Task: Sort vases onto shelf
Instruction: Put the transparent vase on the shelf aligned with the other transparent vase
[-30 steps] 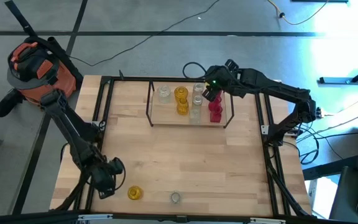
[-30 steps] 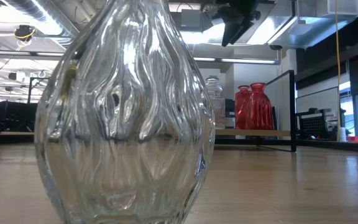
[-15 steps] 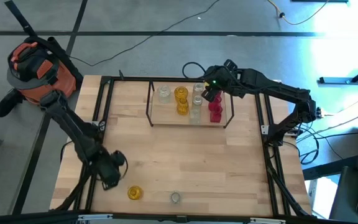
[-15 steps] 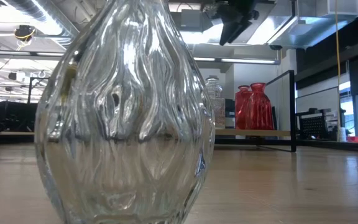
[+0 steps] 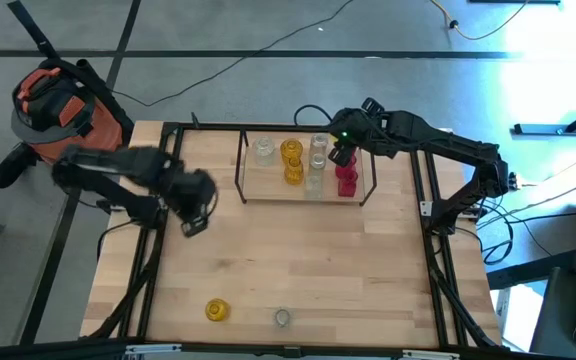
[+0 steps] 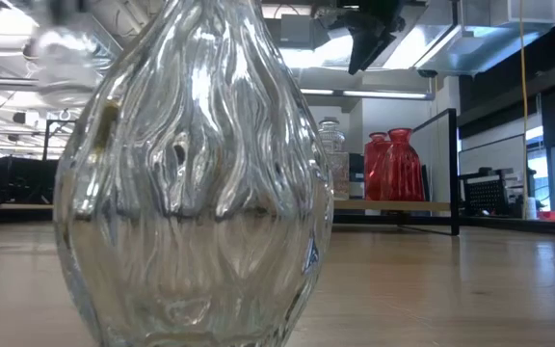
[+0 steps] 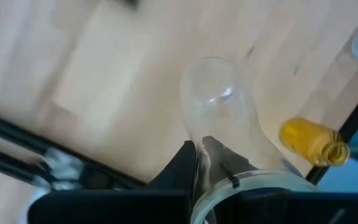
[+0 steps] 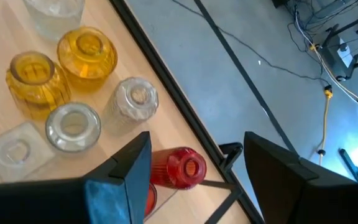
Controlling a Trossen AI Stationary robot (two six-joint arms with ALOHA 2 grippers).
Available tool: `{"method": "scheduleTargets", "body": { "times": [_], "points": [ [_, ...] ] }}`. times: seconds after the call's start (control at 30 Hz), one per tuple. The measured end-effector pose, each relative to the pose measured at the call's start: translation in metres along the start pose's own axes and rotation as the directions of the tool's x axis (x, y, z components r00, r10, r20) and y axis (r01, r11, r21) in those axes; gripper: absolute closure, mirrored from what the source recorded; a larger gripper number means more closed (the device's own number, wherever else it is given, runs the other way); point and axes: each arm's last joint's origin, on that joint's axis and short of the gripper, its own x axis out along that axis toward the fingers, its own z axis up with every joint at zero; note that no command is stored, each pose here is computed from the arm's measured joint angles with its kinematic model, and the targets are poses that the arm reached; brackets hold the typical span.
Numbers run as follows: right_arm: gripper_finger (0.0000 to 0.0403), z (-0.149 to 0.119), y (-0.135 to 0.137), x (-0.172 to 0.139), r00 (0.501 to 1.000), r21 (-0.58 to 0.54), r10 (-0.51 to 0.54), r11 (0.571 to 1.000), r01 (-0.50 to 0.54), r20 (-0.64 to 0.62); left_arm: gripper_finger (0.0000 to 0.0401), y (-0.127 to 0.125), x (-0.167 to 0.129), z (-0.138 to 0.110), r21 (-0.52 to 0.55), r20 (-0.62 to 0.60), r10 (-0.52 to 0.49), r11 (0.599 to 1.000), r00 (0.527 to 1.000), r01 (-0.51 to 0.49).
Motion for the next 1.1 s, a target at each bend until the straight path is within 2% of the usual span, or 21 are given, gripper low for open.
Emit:
{"method": "scheduleTargets", "body": {
  "times": [0.17,0.3,0.43,0.53,0.83,1.1],
  "points": [
    [0.0192,-0.005,0.0,0.0,0.999,-0.01,0.0,1.0,-0.001,-0.041,0.0382,-0.009,-0.019,0.062,0.133,0.078,-0.01,0.991,0.997,0.0],
    [0.0192,-0.008,-0.001,0.0,0.997,0.01,-0.002,1.0,0.003,-0.075,0.0382,-0.017,-0.024,0.105,0.233,0.146,0.018,0.971,0.989,-0.053],
    [0.0192,-0.01,-0.001,-0.001,0.996,0.006,-0.004,1.0,0.005,-0.091,0.0382,-0.009,-0.02,0.137,0.289,0.197,0.12,0.941,0.973,-0.175],
    [0.0192,-0.012,-0.001,-0.001,0.994,-0.005,-0.007,1.0,0.007,-0.112,0.0382,0.006,-0.005,0.159,0.282,0.163,0.193,0.931,0.968,-0.233],
    [0.0192,-0.021,-0.003,-0.002,0.982,0.012,-0.021,1.0,0.024,-0.189,0.0382,0.052,0.044,0.204,0.238,-0.006,0.248,0.941,0.969,-0.24],
    [0.0192,-0.022,-0.003,-0.003,0.98,0.036,-0.023,0.999,0.03,-0.196,0.0382,0.066,0.077,0.222,0.271,-0.11,0.219,0.945,0.969,-0.183]
  ]
}}
